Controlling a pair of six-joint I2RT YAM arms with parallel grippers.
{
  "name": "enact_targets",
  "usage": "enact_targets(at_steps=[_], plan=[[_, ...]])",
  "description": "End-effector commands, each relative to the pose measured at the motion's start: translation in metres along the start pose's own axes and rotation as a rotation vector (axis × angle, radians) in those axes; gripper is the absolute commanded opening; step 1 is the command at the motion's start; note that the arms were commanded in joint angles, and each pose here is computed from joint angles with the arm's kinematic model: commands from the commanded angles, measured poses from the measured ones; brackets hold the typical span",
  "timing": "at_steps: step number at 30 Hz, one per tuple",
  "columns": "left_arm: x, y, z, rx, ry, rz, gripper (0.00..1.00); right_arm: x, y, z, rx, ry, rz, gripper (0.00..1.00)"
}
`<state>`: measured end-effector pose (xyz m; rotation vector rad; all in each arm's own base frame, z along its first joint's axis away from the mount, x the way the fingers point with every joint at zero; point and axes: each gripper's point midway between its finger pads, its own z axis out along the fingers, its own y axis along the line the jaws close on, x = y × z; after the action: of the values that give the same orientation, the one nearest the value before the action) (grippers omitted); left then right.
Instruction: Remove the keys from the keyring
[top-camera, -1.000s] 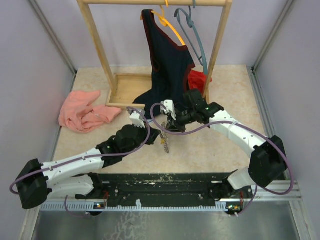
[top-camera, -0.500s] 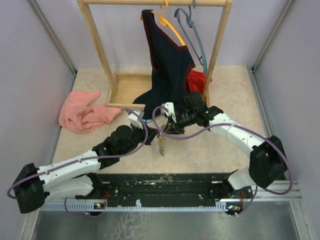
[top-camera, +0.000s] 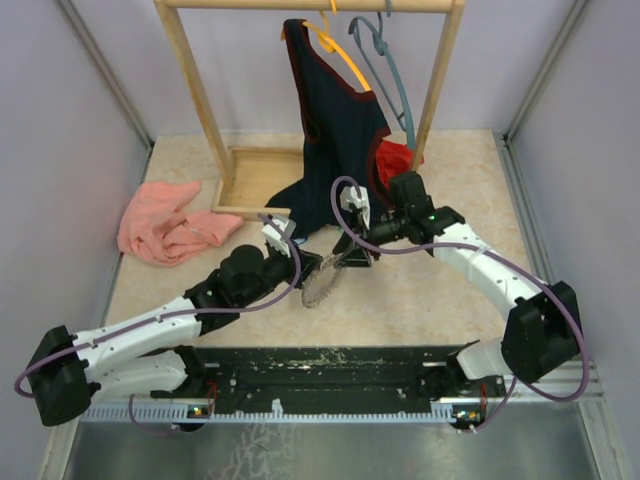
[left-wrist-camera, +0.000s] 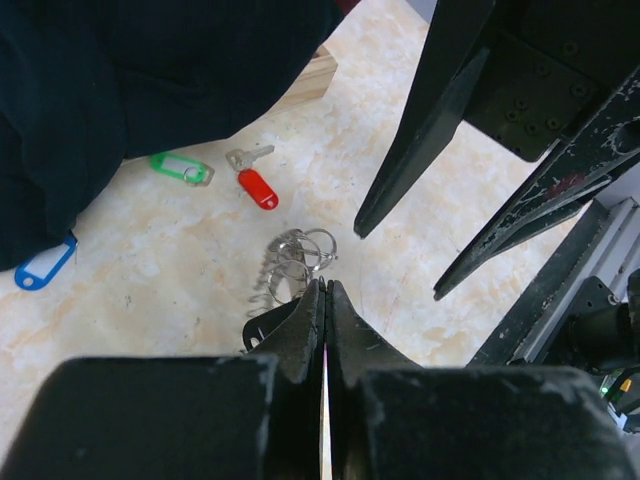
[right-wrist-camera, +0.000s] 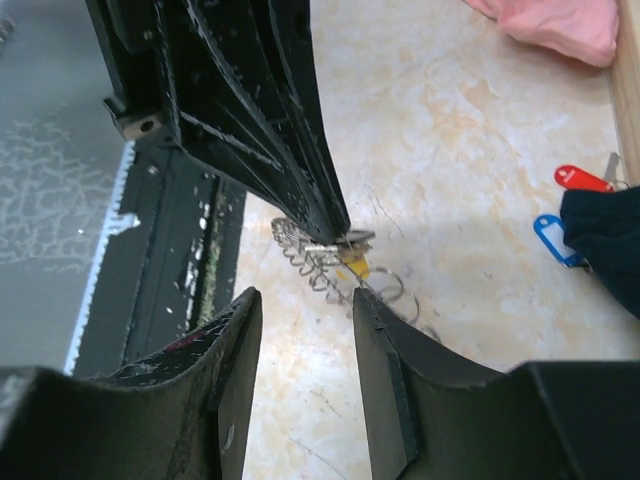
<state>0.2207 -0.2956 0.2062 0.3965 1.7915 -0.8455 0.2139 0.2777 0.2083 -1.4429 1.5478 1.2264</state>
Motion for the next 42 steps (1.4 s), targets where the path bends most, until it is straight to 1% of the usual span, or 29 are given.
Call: enact_targets(at_steps=[1, 4, 7, 13, 20, 23, 27, 29, 30, 32, 33, 35, 37, 40, 42], plan=[[-0.036, -0.019, 0.003, 0.063, -0.078, 0.020, 0.00, -0.031, 0.015, 0.005, -0.069, -0.094, 0.002, 0.40], [-0.038, -0.020, 0.003, 0.065, -0.082, 0.017, 0.00, -0.030, 0.019, 0.015, -0.091, -0.092, 0.034, 0.35], [-0.040, -0.019, 0.003, 0.060, -0.089, 0.014, 0.00, -0.030, 0.015, 0.018, -0.067, -0.083, 0.084, 0.33], [-0.043, -0.016, 0.003, 0.041, -0.103, 0.014, 0.00, -0.033, 0.014, 0.014, -0.052, -0.077, 0.104, 0.32], [-0.036, -0.010, 0.003, 0.027, -0.091, 0.032, 0.00, -0.029, -0.001, -0.001, 0.002, -0.088, 0.096, 0.32], [-0.026, -0.002, 0.003, 0.021, -0.083, 0.033, 0.00, -0.021, -0.004, -0.002, 0.011, -0.076, 0.061, 0.35], [-0.008, 0.014, 0.007, 0.015, -0.063, 0.014, 0.00, -0.004, -0.009, 0.001, 0.017, -0.056, -0.001, 0.44], [0.002, 0.024, 0.011, 0.023, -0.041, -0.013, 0.00, 0.005, -0.012, 0.002, 0.025, -0.042, -0.017, 0.46], [0.006, 0.026, 0.013, 0.048, -0.029, -0.023, 0.06, 0.006, -0.013, 0.002, 0.031, -0.038, -0.019, 0.47], [0.015, 0.030, 0.019, 0.109, 0.000, -0.045, 0.28, 0.007, -0.017, 0.000, 0.041, -0.032, -0.010, 0.47], [0.018, 0.032, 0.023, 0.136, 0.019, -0.070, 0.36, 0.007, -0.019, 0.000, 0.046, -0.029, -0.004, 0.47], [0.024, 0.043, 0.036, 0.143, 0.071, -0.128, 0.47, 0.008, -0.023, -0.002, 0.058, -0.027, 0.007, 0.47], [0.034, 0.055, 0.052, 0.105, 0.161, -0.175, 0.51, 0.008, -0.027, -0.006, 0.078, -0.028, 0.019, 0.47], [0.060, 0.073, 0.071, 0.012, 0.326, -0.211, 0.52, 0.008, -0.032, -0.011, 0.103, -0.033, 0.028, 0.47], [0.065, 0.082, 0.083, -0.042, 0.375, -0.229, 0.52, 0.007, -0.034, -0.012, 0.111, -0.037, 0.029, 0.47]])
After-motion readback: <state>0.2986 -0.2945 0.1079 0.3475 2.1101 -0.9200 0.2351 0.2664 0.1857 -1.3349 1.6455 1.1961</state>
